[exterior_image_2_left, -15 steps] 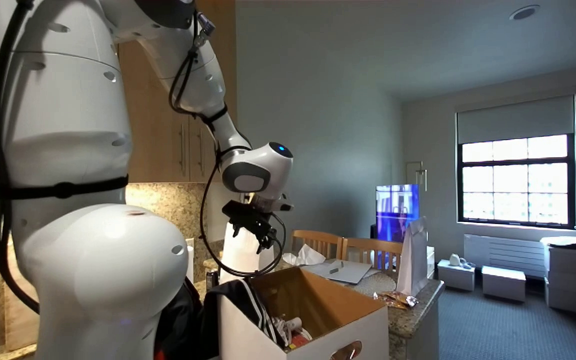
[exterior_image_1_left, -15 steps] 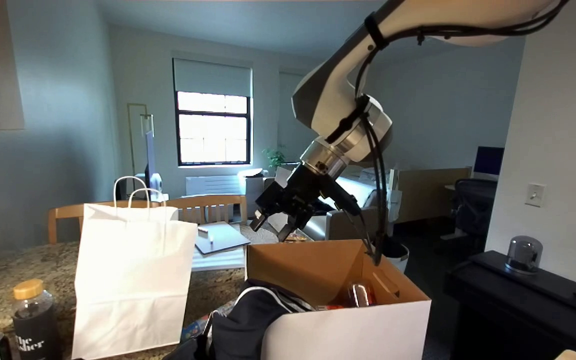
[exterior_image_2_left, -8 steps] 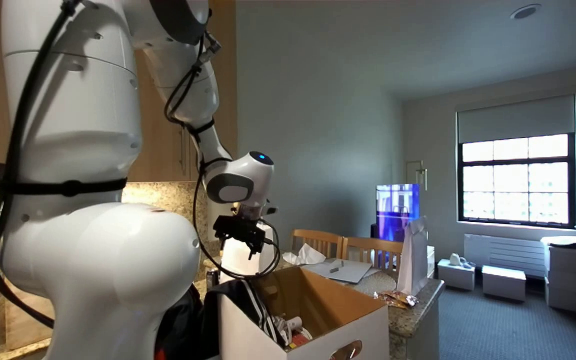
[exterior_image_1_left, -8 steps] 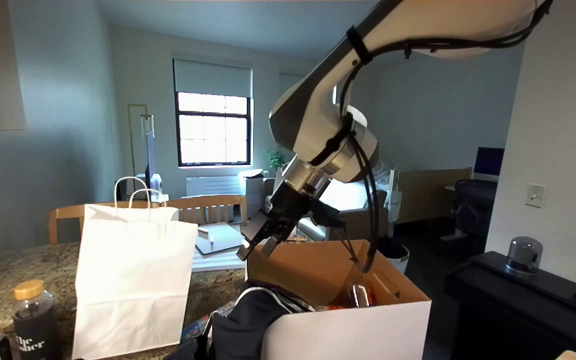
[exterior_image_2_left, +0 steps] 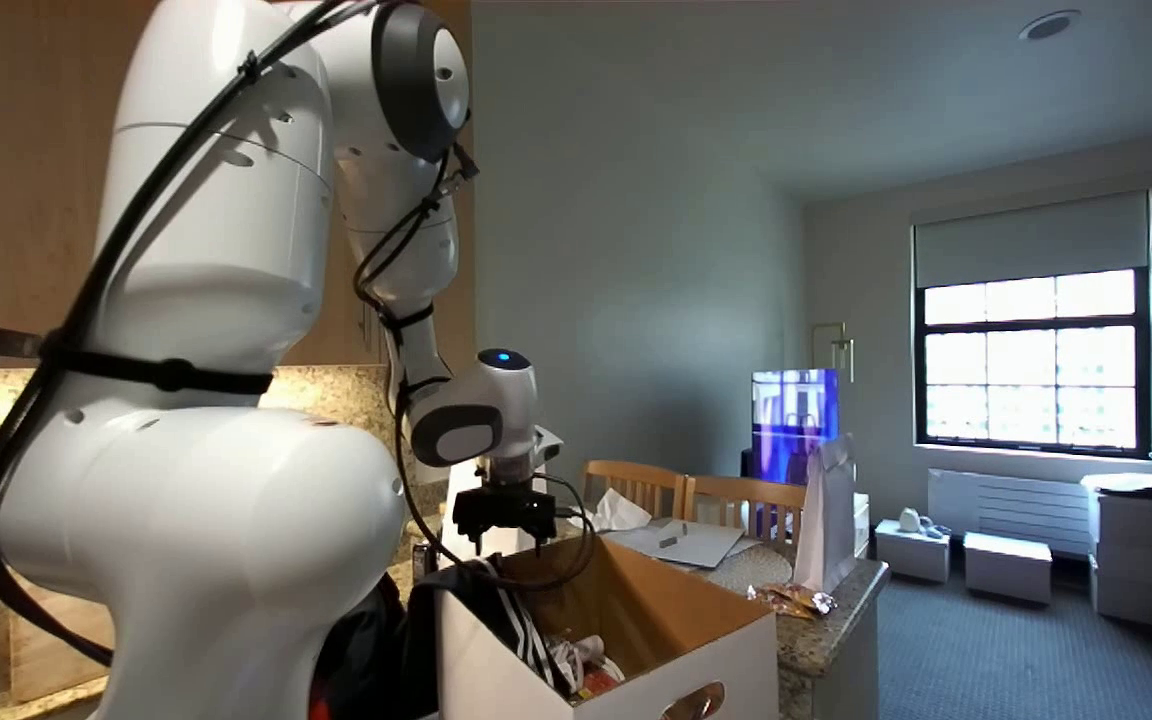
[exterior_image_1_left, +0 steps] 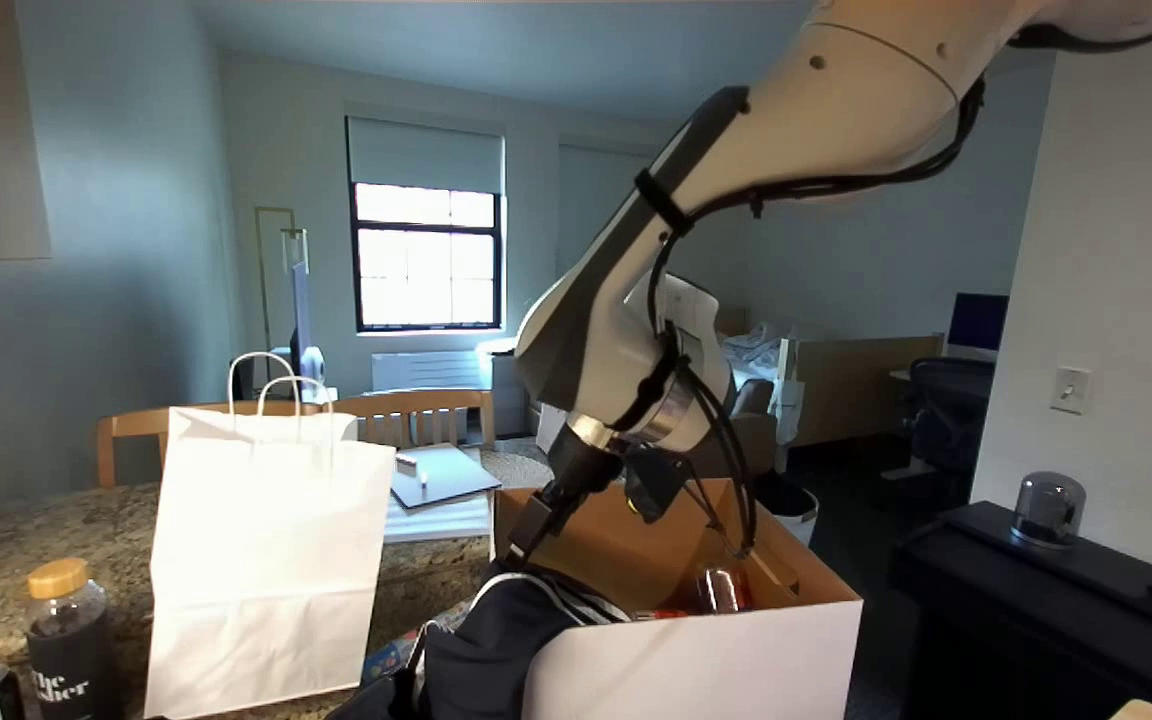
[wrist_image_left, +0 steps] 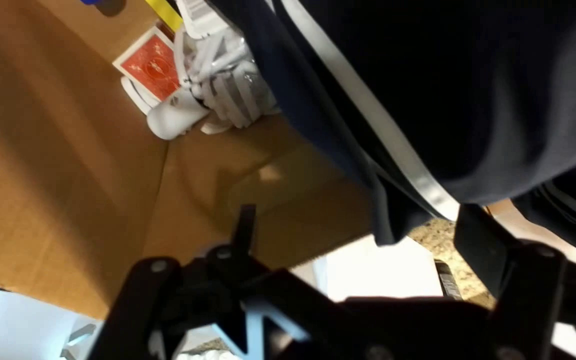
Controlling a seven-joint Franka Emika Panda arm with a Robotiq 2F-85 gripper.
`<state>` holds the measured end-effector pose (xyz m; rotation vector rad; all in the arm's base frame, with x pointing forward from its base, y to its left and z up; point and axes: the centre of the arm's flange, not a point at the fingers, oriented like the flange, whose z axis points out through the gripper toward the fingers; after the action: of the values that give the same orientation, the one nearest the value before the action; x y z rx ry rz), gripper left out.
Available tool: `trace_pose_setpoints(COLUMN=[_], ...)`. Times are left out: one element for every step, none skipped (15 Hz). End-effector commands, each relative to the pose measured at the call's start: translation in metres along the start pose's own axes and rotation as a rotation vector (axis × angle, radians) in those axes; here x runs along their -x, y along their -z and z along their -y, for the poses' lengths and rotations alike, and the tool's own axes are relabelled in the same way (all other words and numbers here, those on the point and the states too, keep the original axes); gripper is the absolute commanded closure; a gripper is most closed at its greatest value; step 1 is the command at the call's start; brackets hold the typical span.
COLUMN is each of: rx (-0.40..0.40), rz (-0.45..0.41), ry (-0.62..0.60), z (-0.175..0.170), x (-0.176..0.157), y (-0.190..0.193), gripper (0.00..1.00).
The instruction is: Take the jacket out of the box
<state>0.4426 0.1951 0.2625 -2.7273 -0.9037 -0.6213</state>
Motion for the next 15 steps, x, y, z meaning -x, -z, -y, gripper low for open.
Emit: trace_pose_setpoints(rx=[0.028,0.02,0.011,0.005,0.0,-0.009,-0.014,-0.025,-0.033,-0.042,-0.05,-0.057,-0.067,-0.072,-0.082], rz=[0.056,0.077,0.093,0.101,0.107,0.12,0.113,0.112,0.114,0.113,0.115,0.118,0.122,0.124,0.129], ry=[-0.023,-0.031,-0.047,-0.059,-0.063,-0.068,-0.065,-0.064,-0.065,-0.063,-0.068,-0.071,-0.082,-0.087,-0.098], z=[-0.008,-0.008,-0.009,-0.009,-0.008,-0.007,-0.005,-0.002,0.001,0.001,0.002,0.001,0.001,0.0,-0.001], x=[0.003,0.004,0.004,0.002,-0.001,-0.004,-0.007,-0.01,-0.014,-0.015,-0.016,-0.018,-0.019,-0.021,-0.022], y=[-0.028,-0.035,-0.041,-0.046,-0.051,-0.054,-0.058,-0.062,-0.064,-0.067,-0.067,-0.067,-0.066,-0.065,-0.063], gripper=[0.0,0.0,0.0,0.0,0.0,0.0,0.0,0.0,0.25,0.26,0.33,0.4,0.47,0.53,0.6])
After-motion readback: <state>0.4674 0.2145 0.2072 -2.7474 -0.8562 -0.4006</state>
